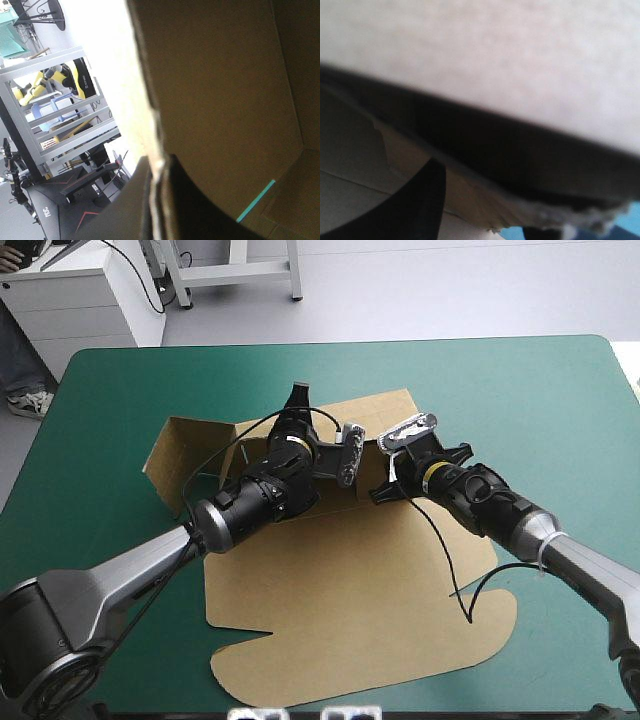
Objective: Fold the box
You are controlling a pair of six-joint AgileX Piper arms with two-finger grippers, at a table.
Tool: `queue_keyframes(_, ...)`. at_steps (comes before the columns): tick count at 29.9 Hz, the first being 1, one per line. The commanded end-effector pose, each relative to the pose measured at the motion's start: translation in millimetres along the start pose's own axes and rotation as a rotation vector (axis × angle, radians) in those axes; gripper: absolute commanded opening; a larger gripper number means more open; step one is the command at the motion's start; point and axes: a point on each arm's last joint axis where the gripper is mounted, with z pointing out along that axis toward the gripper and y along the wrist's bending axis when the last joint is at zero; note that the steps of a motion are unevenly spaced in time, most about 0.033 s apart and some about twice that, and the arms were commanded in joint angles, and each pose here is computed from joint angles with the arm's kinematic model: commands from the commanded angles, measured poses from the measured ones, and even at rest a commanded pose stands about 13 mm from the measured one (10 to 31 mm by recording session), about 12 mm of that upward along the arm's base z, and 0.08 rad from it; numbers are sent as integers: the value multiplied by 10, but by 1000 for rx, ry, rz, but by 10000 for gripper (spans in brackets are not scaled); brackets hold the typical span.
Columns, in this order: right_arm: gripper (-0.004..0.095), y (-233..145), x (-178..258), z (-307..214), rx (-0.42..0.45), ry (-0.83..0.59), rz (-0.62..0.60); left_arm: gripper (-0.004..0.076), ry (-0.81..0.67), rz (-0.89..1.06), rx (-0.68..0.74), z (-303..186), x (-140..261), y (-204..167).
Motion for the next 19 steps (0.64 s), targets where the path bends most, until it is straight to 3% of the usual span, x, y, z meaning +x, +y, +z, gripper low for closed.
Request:
queue_keyframes(1, 209, -12, -214, -84, -11, -147, -35, -8, -2, -57, 98, -77, 28, -73)
queue_keyframes(5, -18, -15, -211, -84, -5, -144, -62, -8, -2, -57, 98, -77, 28, -73)
queue_keyframes(15, -14, -33, -162, -84, 13, -87, -74, -8, 8, -55, 103, -77, 37, -78)
queue_keyframes(17, 27, -51, -104, -81, 30, -22, -102, -8, 9, -55, 104, -77, 38, -79)
queue_keyframes(19, 134, -71, -60, -91, 47, 41, -121, -8, 9, -55, 104, -77, 38, -79)
